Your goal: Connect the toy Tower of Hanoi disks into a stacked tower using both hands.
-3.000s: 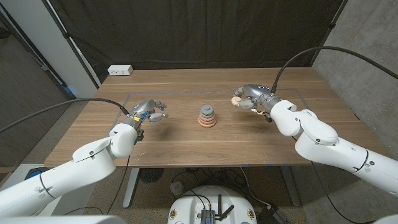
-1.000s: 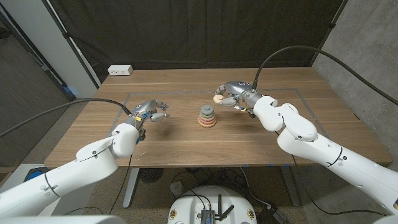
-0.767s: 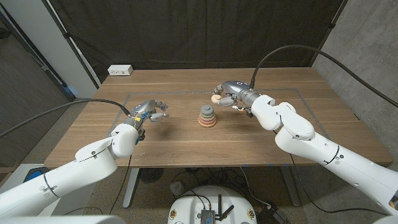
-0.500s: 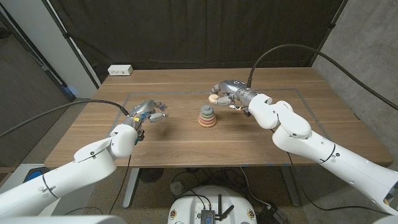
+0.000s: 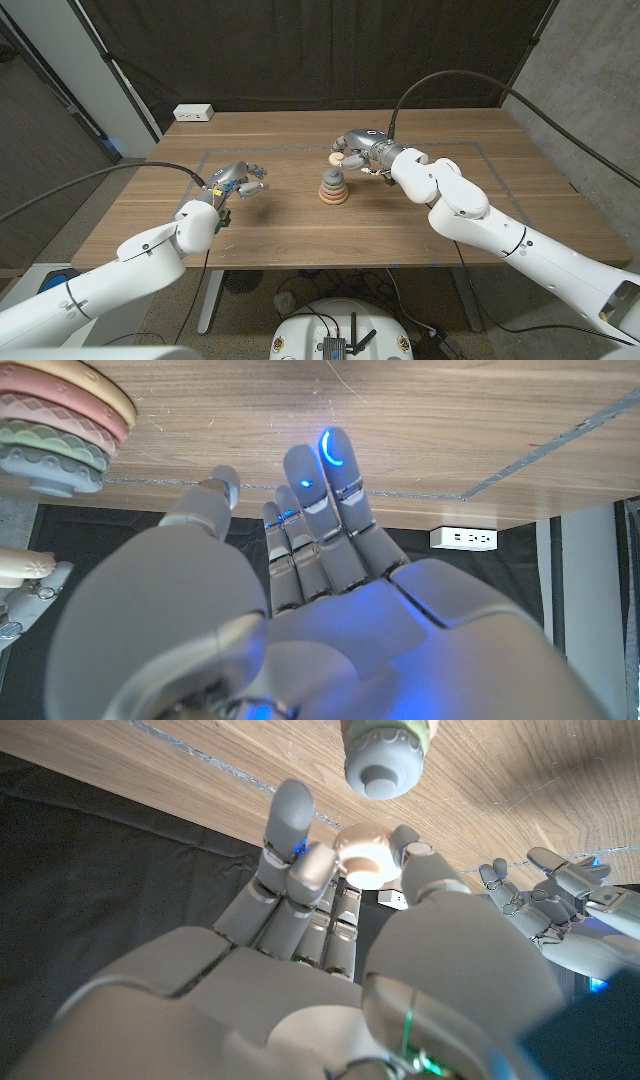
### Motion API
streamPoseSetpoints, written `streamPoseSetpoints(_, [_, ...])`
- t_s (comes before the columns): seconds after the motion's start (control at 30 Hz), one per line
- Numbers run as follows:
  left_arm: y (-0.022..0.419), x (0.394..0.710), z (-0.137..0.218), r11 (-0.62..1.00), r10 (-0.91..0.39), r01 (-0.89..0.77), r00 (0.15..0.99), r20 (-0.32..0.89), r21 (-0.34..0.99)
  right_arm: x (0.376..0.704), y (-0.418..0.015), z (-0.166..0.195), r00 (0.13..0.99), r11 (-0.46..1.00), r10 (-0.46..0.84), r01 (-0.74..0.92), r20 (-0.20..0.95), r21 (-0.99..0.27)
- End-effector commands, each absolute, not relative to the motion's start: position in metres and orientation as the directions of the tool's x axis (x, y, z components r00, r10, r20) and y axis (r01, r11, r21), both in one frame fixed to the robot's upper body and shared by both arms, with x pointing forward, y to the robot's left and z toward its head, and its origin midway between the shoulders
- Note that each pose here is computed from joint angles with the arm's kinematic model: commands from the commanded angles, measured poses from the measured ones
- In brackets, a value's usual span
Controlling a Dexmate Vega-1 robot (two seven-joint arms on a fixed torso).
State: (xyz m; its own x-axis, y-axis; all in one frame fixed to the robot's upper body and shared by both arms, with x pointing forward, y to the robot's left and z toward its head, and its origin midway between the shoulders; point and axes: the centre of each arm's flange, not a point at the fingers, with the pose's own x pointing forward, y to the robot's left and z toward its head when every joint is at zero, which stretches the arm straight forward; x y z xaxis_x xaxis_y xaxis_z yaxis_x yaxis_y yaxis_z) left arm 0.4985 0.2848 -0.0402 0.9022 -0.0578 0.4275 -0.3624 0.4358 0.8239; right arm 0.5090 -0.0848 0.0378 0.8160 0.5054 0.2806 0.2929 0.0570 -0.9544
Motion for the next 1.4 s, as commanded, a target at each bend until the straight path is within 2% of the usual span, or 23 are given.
streamPoseSetpoints(0.03, [0.287,0.503,-0.042,0.445,-0.059,-0.354,0.905,0.421,0.823,0.518,-0.07,0.04,0.819,0.051,0.515,0.264,0.252,-0.963])
streamPoseSetpoints(1.4, [0.293,0.507,-0.04,0.446,-0.053,-0.349,0.909,0.413,0.825,0.537,-0.056,0.034,0.875,-0.047,0.456,0.209,0.165,-0.977])
